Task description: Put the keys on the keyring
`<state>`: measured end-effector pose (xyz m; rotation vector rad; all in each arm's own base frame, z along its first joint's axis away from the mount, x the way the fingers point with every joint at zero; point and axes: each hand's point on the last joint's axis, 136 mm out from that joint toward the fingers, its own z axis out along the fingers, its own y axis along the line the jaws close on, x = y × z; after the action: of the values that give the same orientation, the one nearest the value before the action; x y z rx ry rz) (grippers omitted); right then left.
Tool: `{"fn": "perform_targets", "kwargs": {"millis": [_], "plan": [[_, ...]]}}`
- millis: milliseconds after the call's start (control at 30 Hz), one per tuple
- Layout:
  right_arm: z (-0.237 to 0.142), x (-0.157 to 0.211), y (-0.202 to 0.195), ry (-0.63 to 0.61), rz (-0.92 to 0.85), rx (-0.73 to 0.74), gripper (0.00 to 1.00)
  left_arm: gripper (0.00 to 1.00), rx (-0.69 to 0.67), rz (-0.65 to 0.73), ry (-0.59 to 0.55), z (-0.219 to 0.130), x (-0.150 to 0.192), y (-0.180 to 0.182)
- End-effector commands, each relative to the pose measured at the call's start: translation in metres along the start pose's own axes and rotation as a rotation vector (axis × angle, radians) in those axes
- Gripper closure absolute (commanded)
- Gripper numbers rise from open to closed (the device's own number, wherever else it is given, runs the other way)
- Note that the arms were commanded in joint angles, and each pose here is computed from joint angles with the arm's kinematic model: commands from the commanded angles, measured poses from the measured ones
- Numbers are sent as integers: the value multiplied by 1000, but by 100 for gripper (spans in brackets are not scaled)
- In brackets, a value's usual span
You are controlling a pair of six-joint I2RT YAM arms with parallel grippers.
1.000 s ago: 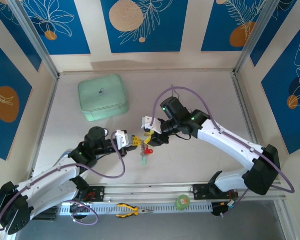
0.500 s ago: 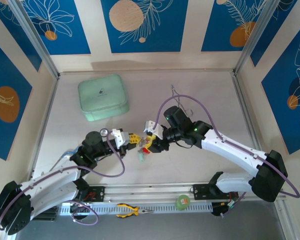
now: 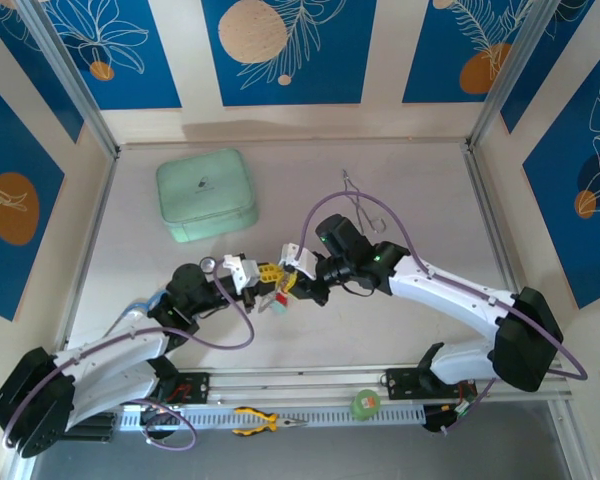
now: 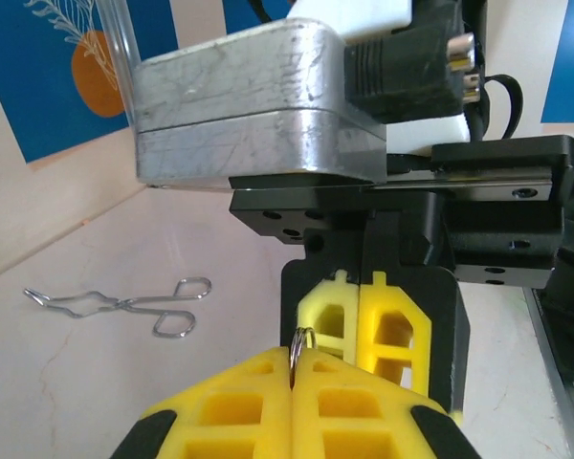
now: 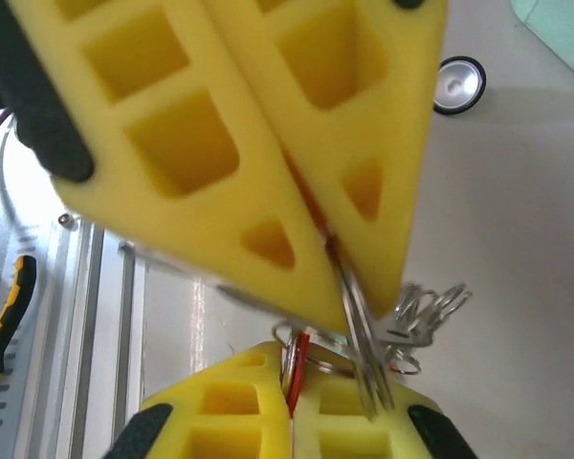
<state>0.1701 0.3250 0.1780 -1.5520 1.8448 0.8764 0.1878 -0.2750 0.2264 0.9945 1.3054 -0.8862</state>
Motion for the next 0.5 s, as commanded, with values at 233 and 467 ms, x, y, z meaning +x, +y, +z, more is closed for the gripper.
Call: {"fn": "perform_targets", "kwargs": {"millis": [233, 467], "plan": [[-46, -11, -2, -148, -12, 25, 64, 100, 26, 50, -107, -2, -26, -5], [-54, -28, -6, -237, -40, 23, 68, 100, 88, 31, -121, 0, -27, -14]]}}
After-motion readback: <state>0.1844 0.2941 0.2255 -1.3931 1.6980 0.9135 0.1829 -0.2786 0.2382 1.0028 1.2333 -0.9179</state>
